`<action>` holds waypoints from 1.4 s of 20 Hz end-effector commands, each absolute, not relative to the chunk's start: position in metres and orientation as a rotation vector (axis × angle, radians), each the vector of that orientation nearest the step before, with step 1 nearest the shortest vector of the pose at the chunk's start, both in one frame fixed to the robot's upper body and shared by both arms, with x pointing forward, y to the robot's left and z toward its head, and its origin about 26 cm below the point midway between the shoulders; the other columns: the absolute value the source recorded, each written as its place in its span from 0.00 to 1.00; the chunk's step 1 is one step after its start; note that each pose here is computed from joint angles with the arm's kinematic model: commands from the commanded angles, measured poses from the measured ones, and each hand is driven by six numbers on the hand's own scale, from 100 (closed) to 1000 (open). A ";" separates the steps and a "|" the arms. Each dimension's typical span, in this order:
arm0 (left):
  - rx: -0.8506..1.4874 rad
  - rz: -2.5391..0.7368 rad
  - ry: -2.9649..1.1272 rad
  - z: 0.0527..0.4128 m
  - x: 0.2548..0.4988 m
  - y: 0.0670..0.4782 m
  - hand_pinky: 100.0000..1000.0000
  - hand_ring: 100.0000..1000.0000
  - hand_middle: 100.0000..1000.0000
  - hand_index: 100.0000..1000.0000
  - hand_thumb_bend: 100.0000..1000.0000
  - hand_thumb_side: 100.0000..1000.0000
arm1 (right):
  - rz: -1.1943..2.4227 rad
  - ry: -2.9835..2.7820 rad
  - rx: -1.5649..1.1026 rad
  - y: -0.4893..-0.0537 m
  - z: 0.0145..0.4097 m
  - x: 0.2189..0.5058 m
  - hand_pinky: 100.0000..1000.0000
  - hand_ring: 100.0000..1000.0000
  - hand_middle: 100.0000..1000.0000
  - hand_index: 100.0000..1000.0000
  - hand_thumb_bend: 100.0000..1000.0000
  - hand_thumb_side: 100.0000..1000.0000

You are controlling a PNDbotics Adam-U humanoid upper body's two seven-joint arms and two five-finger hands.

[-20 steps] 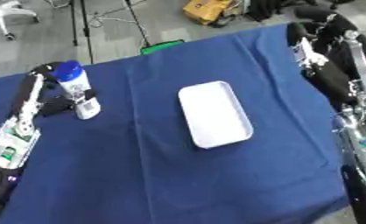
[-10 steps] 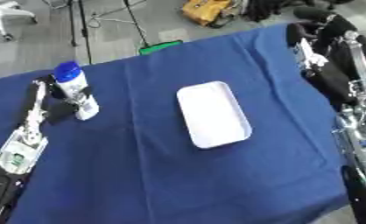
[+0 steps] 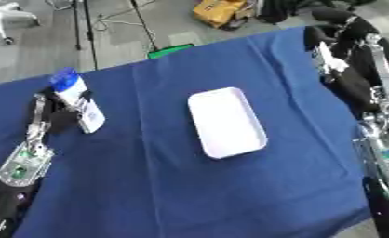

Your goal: Pick up objects on the table and place them in the box.

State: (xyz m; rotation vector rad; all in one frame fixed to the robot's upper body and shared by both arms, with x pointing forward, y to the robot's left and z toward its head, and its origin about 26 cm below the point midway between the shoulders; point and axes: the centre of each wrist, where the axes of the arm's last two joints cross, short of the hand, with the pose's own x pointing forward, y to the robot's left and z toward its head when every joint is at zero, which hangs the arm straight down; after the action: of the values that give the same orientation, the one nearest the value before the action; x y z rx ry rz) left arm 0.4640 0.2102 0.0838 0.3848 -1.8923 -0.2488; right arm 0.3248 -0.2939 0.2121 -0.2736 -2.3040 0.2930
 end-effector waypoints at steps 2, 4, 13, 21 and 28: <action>0.343 -0.272 -1.986 0.114 0.468 0.201 0.44 0.21 0.26 0.40 0.19 0.25 | 0.311 -2.328 -0.277 -0.295 0.220 0.324 0.75 0.76 0.80 0.77 0.29 0.40; 0.317 -0.302 -2.025 0.128 0.469 0.194 0.44 0.22 0.26 0.40 0.19 0.24 | 0.312 -2.329 -0.274 -0.294 0.221 0.324 0.75 0.76 0.80 0.77 0.29 0.40; 0.274 -0.608 -2.102 0.172 0.473 0.150 0.45 0.24 0.28 0.43 0.22 0.24 | 0.330 -2.341 -0.237 -0.287 0.224 0.326 0.75 0.76 0.79 0.77 0.29 0.40; 0.279 -0.878 -2.043 0.165 0.474 0.110 0.46 0.26 0.30 0.46 0.28 0.26 | 0.374 -2.405 -0.108 -0.263 0.240 0.330 0.74 0.76 0.79 0.77 0.29 0.40; 0.308 -0.964 -2.075 0.156 0.469 0.095 0.48 0.31 0.34 0.48 0.40 0.29 | 0.403 -2.441 -0.045 -0.252 0.249 0.328 0.74 0.76 0.79 0.77 0.29 0.40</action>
State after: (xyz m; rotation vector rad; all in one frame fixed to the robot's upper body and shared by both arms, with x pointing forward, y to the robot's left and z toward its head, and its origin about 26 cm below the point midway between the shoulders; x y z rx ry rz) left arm 0.4686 0.0997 0.1442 0.2929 -2.0315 -0.9431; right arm 0.3322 -0.2543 0.2388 -0.0591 -2.4017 0.3855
